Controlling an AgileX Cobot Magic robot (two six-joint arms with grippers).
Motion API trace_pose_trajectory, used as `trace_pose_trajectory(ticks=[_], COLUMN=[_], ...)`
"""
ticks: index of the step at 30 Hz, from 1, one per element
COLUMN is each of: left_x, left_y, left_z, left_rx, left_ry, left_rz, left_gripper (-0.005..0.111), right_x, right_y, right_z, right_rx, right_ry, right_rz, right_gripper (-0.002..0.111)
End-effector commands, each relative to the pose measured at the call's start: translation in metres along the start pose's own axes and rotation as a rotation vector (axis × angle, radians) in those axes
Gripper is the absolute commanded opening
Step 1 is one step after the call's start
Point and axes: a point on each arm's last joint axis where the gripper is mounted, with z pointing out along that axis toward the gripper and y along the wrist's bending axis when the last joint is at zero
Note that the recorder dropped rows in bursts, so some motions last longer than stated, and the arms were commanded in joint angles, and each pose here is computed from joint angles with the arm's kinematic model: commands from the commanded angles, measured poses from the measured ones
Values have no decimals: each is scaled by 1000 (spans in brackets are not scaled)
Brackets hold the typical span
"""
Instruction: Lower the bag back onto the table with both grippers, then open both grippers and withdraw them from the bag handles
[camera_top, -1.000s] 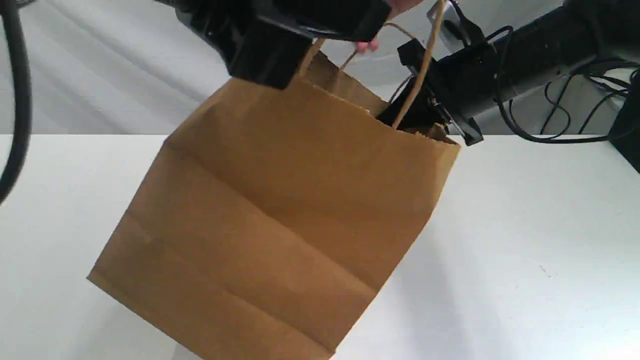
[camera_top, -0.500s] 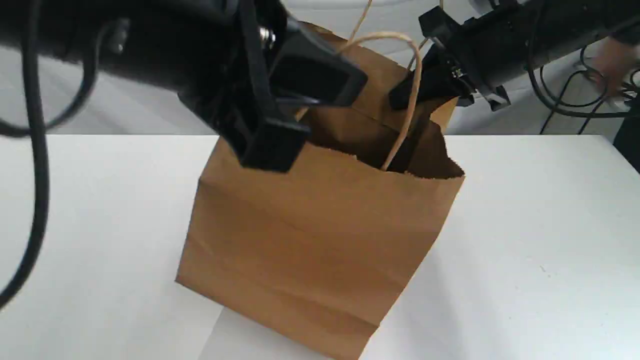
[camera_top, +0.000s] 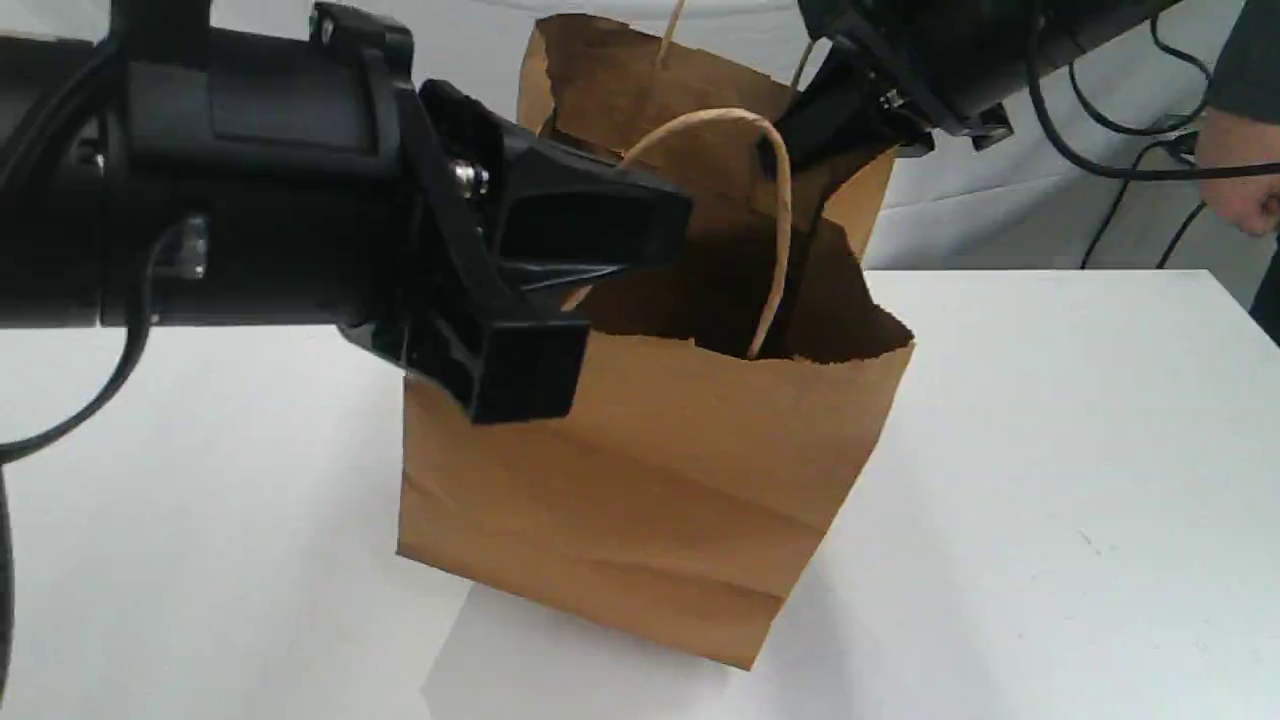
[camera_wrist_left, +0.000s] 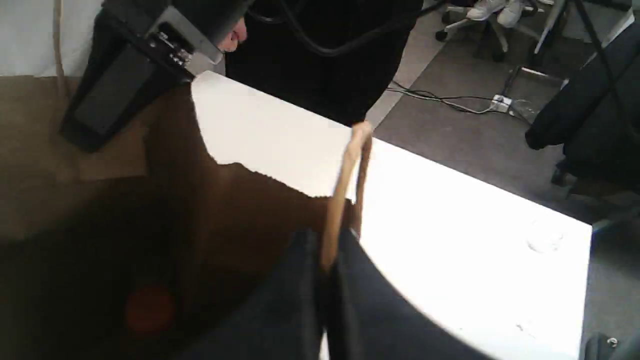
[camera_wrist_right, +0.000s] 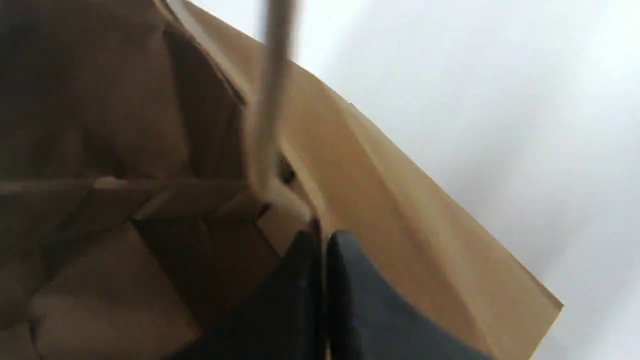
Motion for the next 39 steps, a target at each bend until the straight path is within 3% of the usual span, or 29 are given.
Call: trace_pose_trajectory(ticks=[1, 12, 23, 26, 33, 39], left_x=[6, 31, 31, 31, 30, 24], left_y=[3, 11, 16, 16, 18, 18], left_z=[0, 4, 5, 5, 4, 0], left_rx=[-25, -92, -144, -144, -160, -185], left_ry=[-9, 35, 19, 20, 12, -21], left_rz=[-26, -49, -44, -40, -46, -39], left_gripper=[0, 0, 3, 11, 52, 57], right_x=[1, 2, 4, 4, 4, 4], right_y=[7, 7, -6, -6, -6, -6], right_z=[-1, 5, 22, 23, 23, 23], right_rx=[58, 72, 69, 69, 69, 69], right_ry=[17, 38, 74, 76, 76, 76], right_rz=[-27, -32, 21, 23, 23, 23], right_gripper=[0, 0, 0, 0, 0, 0])
